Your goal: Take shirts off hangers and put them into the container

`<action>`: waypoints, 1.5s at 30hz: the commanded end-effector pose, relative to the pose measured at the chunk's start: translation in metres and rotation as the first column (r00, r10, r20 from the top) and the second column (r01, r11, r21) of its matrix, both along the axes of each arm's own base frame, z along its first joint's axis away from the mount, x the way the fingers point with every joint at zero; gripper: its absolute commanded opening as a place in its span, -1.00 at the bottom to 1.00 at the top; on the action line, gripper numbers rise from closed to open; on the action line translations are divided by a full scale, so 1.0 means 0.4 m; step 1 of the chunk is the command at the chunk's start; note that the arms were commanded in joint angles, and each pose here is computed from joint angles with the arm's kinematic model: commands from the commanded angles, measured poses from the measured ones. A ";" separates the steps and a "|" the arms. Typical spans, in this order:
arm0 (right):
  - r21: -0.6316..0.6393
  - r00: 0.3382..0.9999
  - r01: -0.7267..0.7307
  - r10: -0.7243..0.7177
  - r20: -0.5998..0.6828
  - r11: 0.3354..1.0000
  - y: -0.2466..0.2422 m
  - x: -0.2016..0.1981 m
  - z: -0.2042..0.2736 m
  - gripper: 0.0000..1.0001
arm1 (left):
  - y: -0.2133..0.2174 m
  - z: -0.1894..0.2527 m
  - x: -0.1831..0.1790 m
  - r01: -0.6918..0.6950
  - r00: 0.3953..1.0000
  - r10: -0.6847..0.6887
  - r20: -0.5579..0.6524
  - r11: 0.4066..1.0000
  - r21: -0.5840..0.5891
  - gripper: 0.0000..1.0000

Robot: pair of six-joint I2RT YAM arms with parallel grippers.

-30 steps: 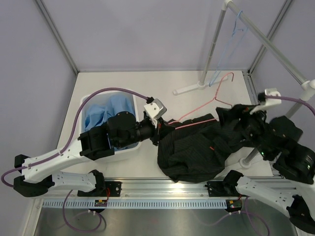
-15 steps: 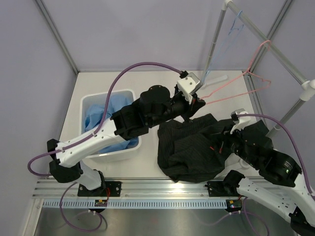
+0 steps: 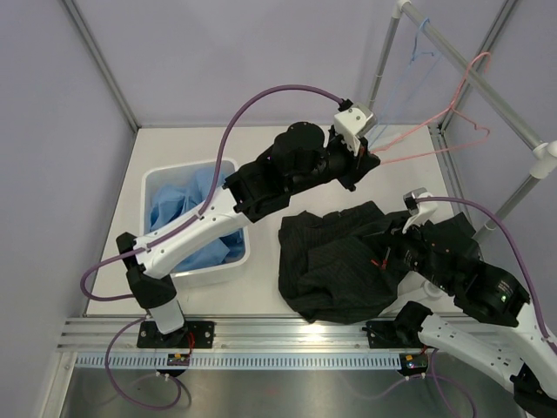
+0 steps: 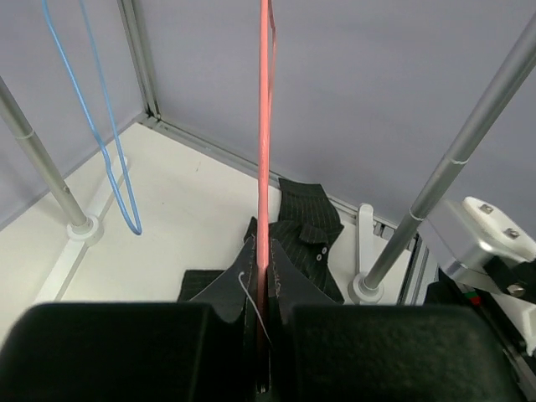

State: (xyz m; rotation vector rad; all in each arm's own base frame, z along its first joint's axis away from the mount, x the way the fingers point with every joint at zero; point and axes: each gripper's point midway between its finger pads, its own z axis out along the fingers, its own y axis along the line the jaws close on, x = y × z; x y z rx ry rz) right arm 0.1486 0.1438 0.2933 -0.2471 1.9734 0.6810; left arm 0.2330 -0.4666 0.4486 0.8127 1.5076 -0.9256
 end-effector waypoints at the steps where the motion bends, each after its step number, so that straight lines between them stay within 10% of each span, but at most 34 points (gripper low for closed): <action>1: 0.025 0.997 0.021 -0.023 0.069 0.999 -0.011 0.013 0.070 -1.00 | -0.007 0.028 -0.014 0.034 0.999 -0.036 -0.025 0.998 -0.048 -1.00; 3: 0.020 0.996 0.039 -0.041 0.085 0.999 -0.021 0.018 0.088 -1.00 | -0.001 0.009 -0.010 0.020 0.998 -0.022 -0.051 0.999 -0.034 -0.98; 7: 0.019 0.991 0.062 -0.064 0.121 0.998 -0.033 0.028 0.118 -0.98 | 0.048 -0.003 -0.018 -0.022 0.997 0.020 -0.080 0.999 -0.024 -0.01; 8: 0.018 0.989 0.072 -0.073 0.126 0.997 -0.036 0.031 0.123 -0.89 | 0.062 -0.052 -0.009 -0.058 0.994 0.058 -0.090 0.998 0.001 0.61; 10: 0.002 0.983 0.108 -0.107 0.146 0.994 -0.052 0.043 0.136 -0.68 | 0.126 -0.028 -0.034 -0.073 0.995 0.070 -0.065 0.997 -0.030 0.94; 15: -0.049 0.977 0.160 -0.151 0.152 0.986 -0.067 0.066 0.143 0.32 | 0.278 -0.200 -0.032 -0.239 0.965 0.245 -0.098 0.969 0.068 0.97; 18: -0.056 0.973 0.173 -0.162 0.162 0.983 -0.073 0.071 0.141 0.52 | 0.317 -0.302 -0.079 -0.207 0.964 0.213 -0.159 0.977 0.052 0.97; 30: 0.007 0.964 0.190 -0.188 0.190 0.982 -0.125 0.030 0.181 0.58 | 0.133 -0.732 -0.073 -0.034 0.889 0.171 -0.424 0.950 0.310 0.97; 45: 0.048 0.966 0.166 -0.172 0.193 0.985 -0.132 0.006 0.176 0.56 | -0.008 -0.947 -0.035 0.091 0.789 0.182 -0.587 0.910 0.405 0.97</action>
